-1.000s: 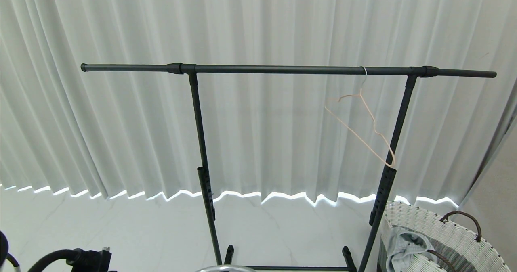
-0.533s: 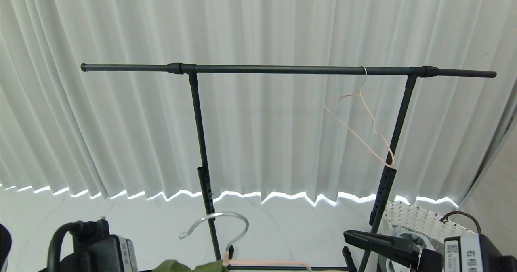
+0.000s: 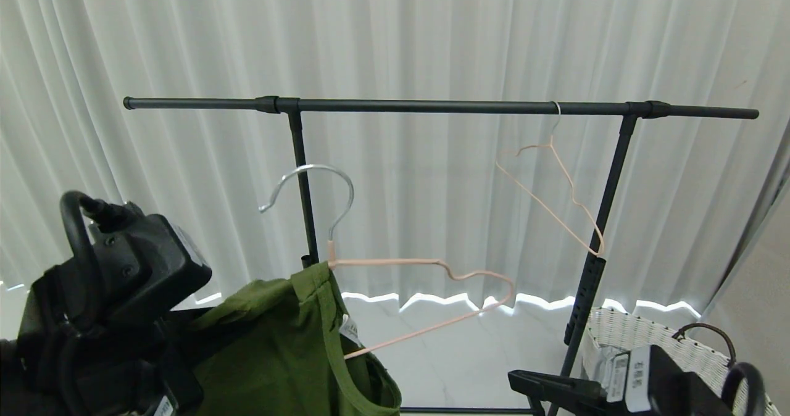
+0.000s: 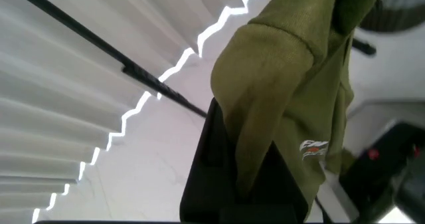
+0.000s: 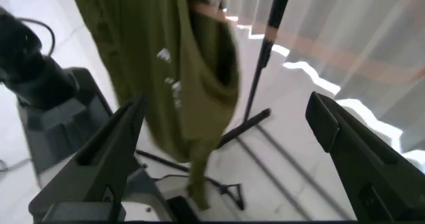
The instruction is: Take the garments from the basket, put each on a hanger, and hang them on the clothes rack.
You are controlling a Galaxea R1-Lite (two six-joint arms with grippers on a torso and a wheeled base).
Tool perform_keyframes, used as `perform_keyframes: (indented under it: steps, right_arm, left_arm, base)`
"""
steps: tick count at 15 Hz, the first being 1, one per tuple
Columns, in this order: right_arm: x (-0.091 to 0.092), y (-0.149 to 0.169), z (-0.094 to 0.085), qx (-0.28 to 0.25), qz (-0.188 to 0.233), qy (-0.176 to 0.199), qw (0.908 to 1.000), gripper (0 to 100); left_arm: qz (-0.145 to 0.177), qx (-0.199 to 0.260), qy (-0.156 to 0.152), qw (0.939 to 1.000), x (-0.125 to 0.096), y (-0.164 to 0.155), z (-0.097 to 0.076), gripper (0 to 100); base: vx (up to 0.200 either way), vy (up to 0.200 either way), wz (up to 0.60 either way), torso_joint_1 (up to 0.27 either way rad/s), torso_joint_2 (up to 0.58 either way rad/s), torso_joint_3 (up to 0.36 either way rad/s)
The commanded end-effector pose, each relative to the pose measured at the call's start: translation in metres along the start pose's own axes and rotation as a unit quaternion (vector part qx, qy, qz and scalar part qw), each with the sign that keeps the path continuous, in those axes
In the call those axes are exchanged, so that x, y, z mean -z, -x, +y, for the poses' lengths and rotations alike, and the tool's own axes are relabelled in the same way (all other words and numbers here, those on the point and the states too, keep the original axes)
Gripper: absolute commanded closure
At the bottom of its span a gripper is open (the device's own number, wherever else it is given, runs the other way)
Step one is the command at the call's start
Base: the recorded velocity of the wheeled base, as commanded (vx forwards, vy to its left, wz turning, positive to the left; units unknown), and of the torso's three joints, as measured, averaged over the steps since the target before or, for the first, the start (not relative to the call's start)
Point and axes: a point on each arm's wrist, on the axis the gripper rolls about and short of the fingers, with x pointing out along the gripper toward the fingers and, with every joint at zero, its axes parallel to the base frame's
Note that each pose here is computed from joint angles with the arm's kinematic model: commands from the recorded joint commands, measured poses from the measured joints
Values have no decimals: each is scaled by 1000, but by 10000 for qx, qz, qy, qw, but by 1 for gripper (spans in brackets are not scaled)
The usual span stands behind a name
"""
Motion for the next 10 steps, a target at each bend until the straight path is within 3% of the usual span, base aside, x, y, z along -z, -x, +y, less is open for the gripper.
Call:
perform_keyframes:
  steps: [1,5,10]
  right_arm:
    - [6,-22,3,140,241,-304,9991,0]
    - [-10,-66,-16,880,-39,-1114,9899,0]
    - [3,-94,-22,1205,142,-1242,9848,0]
  left_arm:
    - [-104,-72,39,9999,-11,-1,5,100]
    - [-273,-117,78,9995,-19,3,9,100]
    - [-439,-2,75,9990,-24,7,9,100]
  base:
    - [0,0,0,0,0,0]
    - [0,0,0,0,0,0]
    - [0,0,0,0,0,0]
